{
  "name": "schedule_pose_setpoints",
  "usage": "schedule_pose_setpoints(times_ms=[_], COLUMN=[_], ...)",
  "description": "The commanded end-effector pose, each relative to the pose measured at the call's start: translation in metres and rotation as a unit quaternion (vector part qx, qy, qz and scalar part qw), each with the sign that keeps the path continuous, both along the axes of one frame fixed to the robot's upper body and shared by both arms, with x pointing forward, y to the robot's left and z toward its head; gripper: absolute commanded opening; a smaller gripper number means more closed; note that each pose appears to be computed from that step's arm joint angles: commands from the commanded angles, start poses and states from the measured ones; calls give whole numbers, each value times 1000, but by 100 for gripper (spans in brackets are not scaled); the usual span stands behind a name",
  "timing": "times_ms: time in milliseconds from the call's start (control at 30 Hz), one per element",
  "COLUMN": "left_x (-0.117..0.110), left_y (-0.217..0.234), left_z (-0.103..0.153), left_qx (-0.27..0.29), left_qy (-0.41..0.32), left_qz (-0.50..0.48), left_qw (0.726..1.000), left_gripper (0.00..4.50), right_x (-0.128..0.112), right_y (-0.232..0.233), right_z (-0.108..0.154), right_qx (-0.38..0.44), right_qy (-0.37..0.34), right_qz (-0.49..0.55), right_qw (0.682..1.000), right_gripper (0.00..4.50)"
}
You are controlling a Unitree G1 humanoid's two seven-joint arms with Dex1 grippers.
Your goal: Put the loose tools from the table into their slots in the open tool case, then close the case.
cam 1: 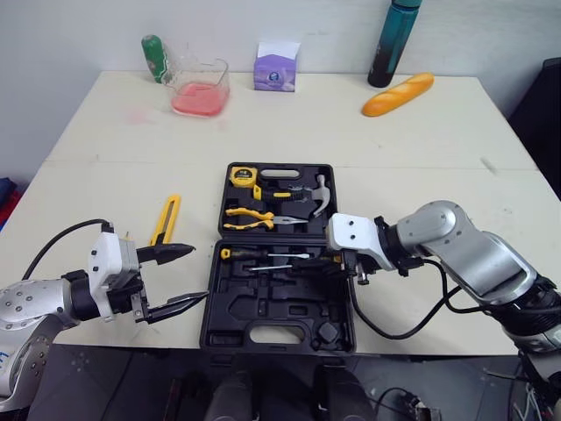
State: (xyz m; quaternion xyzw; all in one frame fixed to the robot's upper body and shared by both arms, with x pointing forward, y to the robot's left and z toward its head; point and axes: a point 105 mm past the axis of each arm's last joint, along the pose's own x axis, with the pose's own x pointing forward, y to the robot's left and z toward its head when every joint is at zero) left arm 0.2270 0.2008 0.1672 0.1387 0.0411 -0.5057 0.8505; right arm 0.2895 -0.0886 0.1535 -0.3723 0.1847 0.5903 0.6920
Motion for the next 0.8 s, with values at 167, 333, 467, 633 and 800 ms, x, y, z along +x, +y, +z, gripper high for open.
schedule_pose_setpoints(times_ms=[167, 333, 467, 633, 800], left_x=[-2, -3, -4, -4, -4], left_y=[0, 0, 1, -2, -2], left_z=[8, 7, 6, 6, 5], left_qx=[12, 15, 16, 15, 15], left_qy=[-21, -19, -18, -17, -17], left_qz=[0, 2, 6, 6, 8], left_qw=[1000, 1000, 1000, 1000, 1000], left_gripper=[450, 450, 450, 450, 450], right_x=[1, 0, 0, 3, 3], right_y=[4, 8, 9, 12, 14], right_z=[-1, -6, -9, -10, -9], right_qx=[-5, -9, -12, -12, -8], right_qy=[-18, -19, -15, -19, -13], right_qz=[8, 15, 13, 9, 8], right_qw=[1000, 1000, 1000, 1000, 1000], right_gripper=[101, 101, 101, 101, 101])
